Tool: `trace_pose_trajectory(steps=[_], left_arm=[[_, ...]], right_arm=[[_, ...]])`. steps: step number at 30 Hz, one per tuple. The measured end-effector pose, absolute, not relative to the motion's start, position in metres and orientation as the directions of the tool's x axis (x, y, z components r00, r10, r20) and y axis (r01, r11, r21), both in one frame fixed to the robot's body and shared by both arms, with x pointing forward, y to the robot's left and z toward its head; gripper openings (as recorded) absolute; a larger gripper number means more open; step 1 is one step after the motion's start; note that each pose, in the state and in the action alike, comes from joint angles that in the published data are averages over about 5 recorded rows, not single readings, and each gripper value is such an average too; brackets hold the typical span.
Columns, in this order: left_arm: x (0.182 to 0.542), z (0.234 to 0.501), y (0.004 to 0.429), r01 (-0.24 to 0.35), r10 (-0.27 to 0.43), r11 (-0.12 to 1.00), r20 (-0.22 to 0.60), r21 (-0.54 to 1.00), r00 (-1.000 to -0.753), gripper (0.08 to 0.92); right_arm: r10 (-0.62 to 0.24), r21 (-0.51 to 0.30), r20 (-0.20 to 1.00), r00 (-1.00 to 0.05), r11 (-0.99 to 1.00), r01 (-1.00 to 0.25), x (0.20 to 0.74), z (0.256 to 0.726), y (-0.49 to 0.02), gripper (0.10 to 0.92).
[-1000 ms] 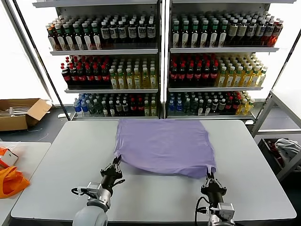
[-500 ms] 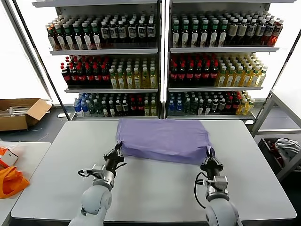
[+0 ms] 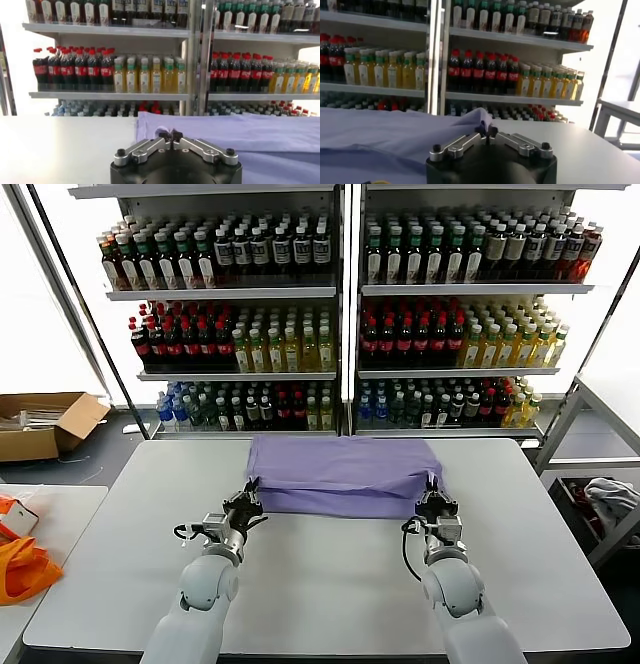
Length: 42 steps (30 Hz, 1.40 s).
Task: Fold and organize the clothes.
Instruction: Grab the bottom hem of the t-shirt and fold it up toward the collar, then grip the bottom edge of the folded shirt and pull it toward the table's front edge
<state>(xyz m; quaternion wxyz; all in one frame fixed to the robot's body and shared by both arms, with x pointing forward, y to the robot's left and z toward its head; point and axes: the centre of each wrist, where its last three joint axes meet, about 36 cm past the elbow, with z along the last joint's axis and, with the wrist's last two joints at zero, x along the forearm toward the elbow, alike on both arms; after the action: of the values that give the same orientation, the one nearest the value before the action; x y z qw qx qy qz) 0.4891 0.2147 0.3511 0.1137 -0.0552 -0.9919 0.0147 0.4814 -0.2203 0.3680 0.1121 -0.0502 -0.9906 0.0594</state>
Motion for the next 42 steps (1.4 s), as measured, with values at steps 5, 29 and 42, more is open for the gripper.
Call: trace_pose_trajectory(steps=[5,29,42], left_arm=[[0.489,0.352,0.214,0.104,0.109,0.994,0.236,-0.032,-0.966,0.355],[0.448,0.372,0.201,0.067,0.046,0.996,0.276,0.066,-0.960,0.822],[0.463,0.375,0.207,0.022,0.000,0.997,0.313,0.067,-0.950,0.823]], right_arm=[[0.123,-0.093,0.236,-0.964,0.990,0.104,0.478,0.373,-0.220,0.478],[0.235,-0.017,0.296,-0.926,0.970,0.241,0.422,0.407,-0.244,0.823],[0.249,-0.040,0.360,-0.899,0.967,0.252,0.432,0.396,-0.239,0.823]])
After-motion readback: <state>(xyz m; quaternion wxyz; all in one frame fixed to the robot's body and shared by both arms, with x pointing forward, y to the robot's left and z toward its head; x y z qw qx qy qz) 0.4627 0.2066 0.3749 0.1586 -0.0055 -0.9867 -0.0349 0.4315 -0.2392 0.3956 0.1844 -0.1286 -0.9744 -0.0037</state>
